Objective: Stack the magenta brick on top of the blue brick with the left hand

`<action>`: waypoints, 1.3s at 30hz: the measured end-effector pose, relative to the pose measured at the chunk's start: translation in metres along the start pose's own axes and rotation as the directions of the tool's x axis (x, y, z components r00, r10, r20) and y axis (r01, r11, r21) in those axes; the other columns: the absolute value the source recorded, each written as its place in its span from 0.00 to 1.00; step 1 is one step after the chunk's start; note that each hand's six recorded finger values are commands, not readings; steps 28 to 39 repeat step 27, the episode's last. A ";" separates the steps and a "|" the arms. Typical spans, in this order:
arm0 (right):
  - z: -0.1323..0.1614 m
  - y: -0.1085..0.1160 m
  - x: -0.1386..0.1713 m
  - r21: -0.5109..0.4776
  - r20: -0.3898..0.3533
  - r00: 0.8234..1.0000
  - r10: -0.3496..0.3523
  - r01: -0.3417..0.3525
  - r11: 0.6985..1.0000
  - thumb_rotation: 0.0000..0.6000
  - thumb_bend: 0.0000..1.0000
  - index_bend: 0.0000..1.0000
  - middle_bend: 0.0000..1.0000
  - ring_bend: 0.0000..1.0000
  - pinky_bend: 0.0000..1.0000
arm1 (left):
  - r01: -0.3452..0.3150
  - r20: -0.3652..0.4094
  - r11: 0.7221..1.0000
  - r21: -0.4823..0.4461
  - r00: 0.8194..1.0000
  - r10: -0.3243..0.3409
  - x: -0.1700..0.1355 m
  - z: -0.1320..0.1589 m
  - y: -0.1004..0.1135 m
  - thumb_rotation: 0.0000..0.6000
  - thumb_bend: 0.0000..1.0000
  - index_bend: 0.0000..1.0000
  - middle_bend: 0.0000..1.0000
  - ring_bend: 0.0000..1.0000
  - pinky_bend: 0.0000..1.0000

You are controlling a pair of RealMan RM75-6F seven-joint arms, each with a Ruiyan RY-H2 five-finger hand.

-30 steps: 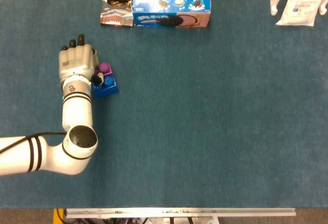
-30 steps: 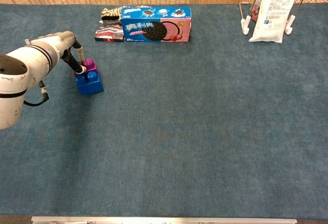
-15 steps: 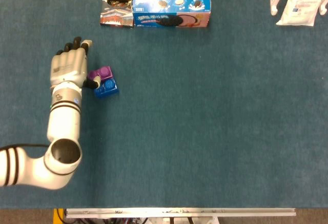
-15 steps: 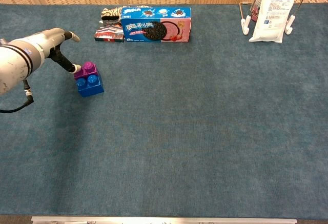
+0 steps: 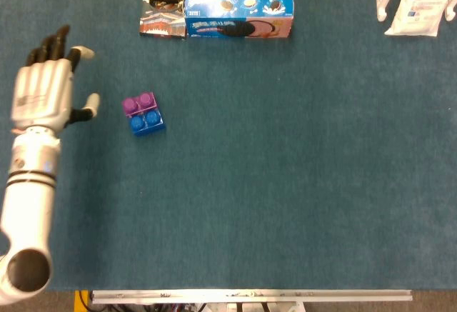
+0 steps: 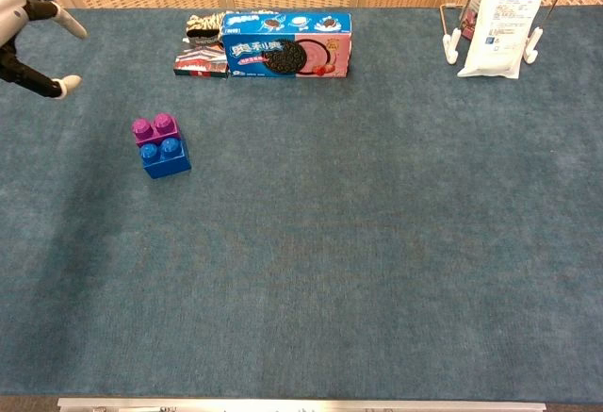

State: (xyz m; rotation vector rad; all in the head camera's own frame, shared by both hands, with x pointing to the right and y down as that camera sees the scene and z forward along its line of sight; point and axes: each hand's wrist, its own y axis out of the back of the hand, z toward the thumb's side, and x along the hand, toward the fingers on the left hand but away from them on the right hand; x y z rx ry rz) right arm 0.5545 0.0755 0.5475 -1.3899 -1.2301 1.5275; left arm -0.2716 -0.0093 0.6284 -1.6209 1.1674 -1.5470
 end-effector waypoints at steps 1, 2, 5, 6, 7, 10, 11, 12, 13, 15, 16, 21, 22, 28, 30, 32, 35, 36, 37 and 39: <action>0.001 -0.001 0.000 0.004 0.000 1.000 0.002 -0.002 1.000 1.00 0.00 0.18 0.24 0.17 0.30 | -0.024 0.012 1.000 0.013 1.000 0.024 -0.004 -0.004 0.003 1.00 0.34 0.26 0.00 0.00 0.10; 0.001 -0.002 -0.001 0.009 0.000 1.000 0.005 -0.005 1.000 1.00 0.00 0.18 0.24 0.17 0.31 | -0.056 0.030 0.998 0.026 0.998 0.055 -0.009 -0.010 0.007 1.00 0.34 0.27 0.00 0.00 0.10; 0.004 -0.005 -0.001 0.026 -0.001 1.000 0.011 -0.011 1.000 1.00 0.00 0.18 0.24 0.17 0.31 | -0.117 0.081 0.993 0.031 0.990 0.114 -0.025 -0.025 0.012 1.00 0.34 0.27 0.00 0.00 0.10; 0.005 -0.007 -0.001 0.032 -0.001 1.000 0.013 -0.013 0.999 1.00 0.00 0.18 0.24 0.17 0.31 | -0.128 0.099 0.991 0.027 0.987 0.125 -0.030 -0.030 0.013 1.00 0.34 0.27 0.00 0.00 0.10; 0.006 -0.008 -0.001 0.037 -0.002 1.000 0.015 -0.014 0.999 1.00 0.00 0.18 0.24 0.17 0.31 | -0.136 0.117 0.990 0.022 0.984 0.132 -0.035 -0.035 0.013 1.00 0.34 0.27 0.00 0.00 0.10; 0.008 -0.011 -0.001 0.051 -0.001 1.000 0.020 -0.020 0.998 1.00 0.00 0.18 0.24 0.17 0.31 | -0.142 0.174 0.989 0.027 0.975 0.135 -0.053 -0.055 0.010 1.00 0.34 0.28 0.00 0.00 0.10; 0.009 -0.012 -0.002 0.056 -0.001 1.000 0.022 -0.022 0.998 1.00 0.00 0.18 0.24 0.17 0.31 | -0.144 0.192 0.989 0.047 0.972 0.132 -0.060 -0.064 0.008 1.00 0.34 0.29 0.00 0.00 0.10; 0.010 -0.014 -0.002 0.062 -0.001 1.000 0.025 -0.025 0.998 1.00 0.00 0.18 0.24 0.17 0.30 | -0.147 0.204 0.987 0.069 0.970 0.130 -0.065 -0.071 0.007 1.00 0.34 0.29 0.00 0.00 0.10; 0.011 -0.015 -0.002 0.067 -0.002 1.000 0.027 -0.027 0.997 1.00 0.00 0.18 0.24 0.17 0.31 | -0.153 0.213 0.984 0.093 0.968 0.130 -0.070 -0.079 0.005 1.00 0.34 0.31 0.00 0.00 0.10; 0.014 -0.018 -0.003 0.078 -0.004 0.999 0.033 -0.033 0.996 1.00 0.00 0.18 0.24 0.17 0.31 | -0.175 0.222 0.975 0.140 0.965 0.141 -0.082 -0.095 0.003 1.00 0.34 0.34 0.03 0.00 0.10; 0.015 -0.020 -0.003 0.081 -0.006 0.999 0.037 -0.036 0.996 1.00 0.00 0.18 0.24 0.17 0.31 | -0.188 0.223 0.970 0.151 0.963 0.151 -0.086 -0.101 0.003 1.00 0.34 0.35 0.05 0.00 0.10; 0.018 -0.025 -0.005 0.084 -0.008 0.999 0.051 -0.051 0.995 1.00 0.00 0.18 0.24 0.17 0.31 | -0.272 0.224 0.947 0.172 0.947 0.231 -0.102 -0.125 0.003 1.00 0.34 0.40 0.10 0.01 0.10; 0.018 -0.025 -0.006 0.083 -0.007 0.999 0.053 -0.052 0.995 1.00 0.00 0.18 0.24 0.17 0.31 | -0.278 0.228 0.945 0.172 0.945 0.236 -0.103 -0.126 0.003 1.00 0.34 0.40 0.10 0.01 0.10; 0.014 -0.029 -0.011 0.082 0.010 0.997 0.071 -0.072 0.994 1.00 0.00 0.18 0.24 0.17 0.31 | -0.273 0.228 0.949 0.156 0.945 0.234 -0.103 -0.132 0.001 1.00 0.34 0.41 0.10 0.01 0.10; 0.014 -0.029 -0.011 0.082 0.010 0.997 0.071 -0.072 0.994 1.00 0.00 0.18 0.24 0.17 0.31 | -0.273 0.228 0.949 0.156 0.945 0.234 -0.103 -0.132 0.001 1.00 0.34 0.41 0.10 0.01 0.10; 0.014 -0.029 -0.011 0.082 0.010 0.997 0.071 -0.072 0.994 1.00 0.00 0.18 0.24 0.17 0.31 | -0.273 0.228 0.949 0.156 0.945 0.234 -0.103 -0.132 0.001 1.00 0.34 0.41 0.10 0.01 0.10; 0.014 -0.029 -0.011 0.082 0.010 0.997 0.071 -0.072 0.994 1.00 0.00 0.18 0.24 0.17 0.31 | -0.273 0.228 0.949 0.156 0.945 0.234 -0.103 -0.132 0.001 1.00 0.34 0.41 0.10 0.01 0.10; 0.014 -0.029 -0.011 0.082 0.010 0.997 0.071 -0.072 0.994 1.00 0.00 0.18 0.24 0.17 0.31 | -0.273 0.228 0.949 0.156 0.945 0.234 -0.103 -0.132 0.001 1.00 0.34 0.41 0.10 0.01 0.10; 0.014 -0.029 -0.011 0.082 0.010 0.997 0.071 -0.072 0.994 1.00 0.00 0.18 0.24 0.17 0.31 | -0.273 0.228 0.949 0.156 0.945 0.234 -0.103 -0.132 0.001 1.00 0.34 0.41 0.10 0.01 0.10; 0.014 -0.029 -0.011 0.082 0.010 0.997 0.071 -0.072 0.994 1.00 0.00 0.18 0.24 0.17 0.31 | -0.273 0.228 0.949 0.156 0.945 0.234 -0.103 -0.132 0.001 1.00 0.34 0.41 0.10 0.01 0.10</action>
